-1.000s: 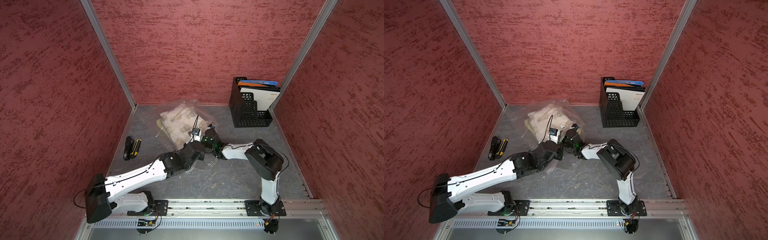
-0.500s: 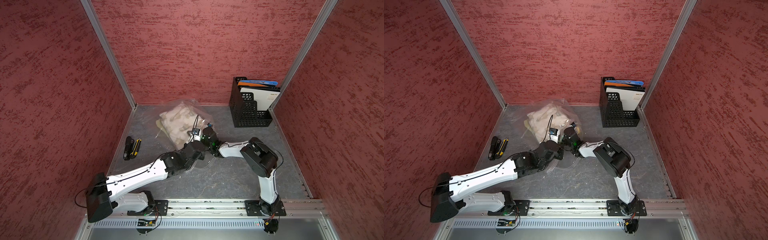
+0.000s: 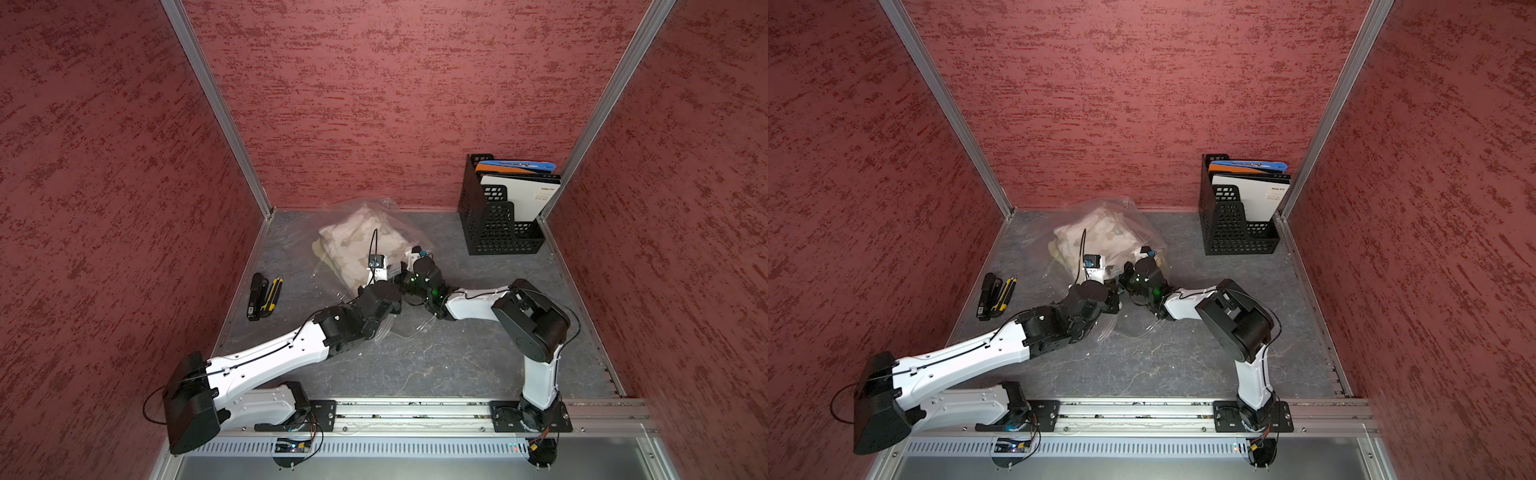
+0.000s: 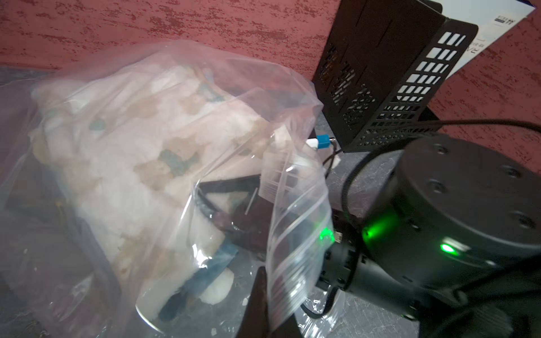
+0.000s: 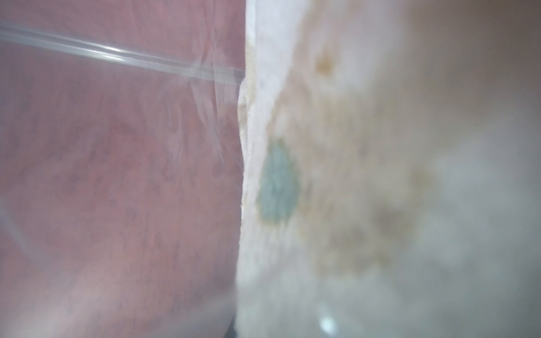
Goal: Take the blanket out of the vacuum bag
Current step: Take out the blanket from the vacuum bag.
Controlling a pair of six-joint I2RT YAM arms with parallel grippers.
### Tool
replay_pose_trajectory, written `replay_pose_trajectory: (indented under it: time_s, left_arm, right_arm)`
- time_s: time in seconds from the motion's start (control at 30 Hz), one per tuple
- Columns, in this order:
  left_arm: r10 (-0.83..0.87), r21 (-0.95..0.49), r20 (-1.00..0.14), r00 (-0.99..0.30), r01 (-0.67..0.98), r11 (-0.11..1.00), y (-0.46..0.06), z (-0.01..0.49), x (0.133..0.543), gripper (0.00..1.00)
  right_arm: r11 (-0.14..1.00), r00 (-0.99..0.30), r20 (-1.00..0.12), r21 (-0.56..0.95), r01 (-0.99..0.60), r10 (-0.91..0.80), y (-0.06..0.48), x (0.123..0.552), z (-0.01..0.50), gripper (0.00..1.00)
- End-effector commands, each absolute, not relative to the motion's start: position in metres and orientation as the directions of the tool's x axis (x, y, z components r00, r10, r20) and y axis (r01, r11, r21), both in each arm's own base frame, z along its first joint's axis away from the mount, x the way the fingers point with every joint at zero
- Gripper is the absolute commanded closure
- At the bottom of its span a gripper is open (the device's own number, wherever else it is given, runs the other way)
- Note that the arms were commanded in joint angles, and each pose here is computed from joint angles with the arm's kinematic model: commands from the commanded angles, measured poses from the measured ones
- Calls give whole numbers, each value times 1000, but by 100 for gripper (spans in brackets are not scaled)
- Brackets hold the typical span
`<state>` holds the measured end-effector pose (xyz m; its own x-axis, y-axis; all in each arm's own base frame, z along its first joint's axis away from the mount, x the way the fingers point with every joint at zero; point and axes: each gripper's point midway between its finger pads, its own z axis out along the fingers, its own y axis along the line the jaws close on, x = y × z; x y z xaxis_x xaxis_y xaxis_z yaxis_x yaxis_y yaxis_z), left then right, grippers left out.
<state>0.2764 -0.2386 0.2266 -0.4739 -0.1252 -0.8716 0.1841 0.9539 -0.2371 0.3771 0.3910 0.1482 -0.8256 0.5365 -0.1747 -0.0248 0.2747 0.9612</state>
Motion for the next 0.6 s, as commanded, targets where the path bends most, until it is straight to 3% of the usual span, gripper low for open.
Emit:
replay_pose_trajectory:
  time_s: [0.0,0.57]
  left_arm:
    - [-193,-273,-890,-413,145,951,-232,239,283,100]
    - [-221,-261,-914,-340,76,962,-214,240,287,100]
  right_arm:
    - [200,-836,-186,975,-93,517,389,366,184,100]
    - [182,-863,-165,979,-87,478,369,329,218,100]
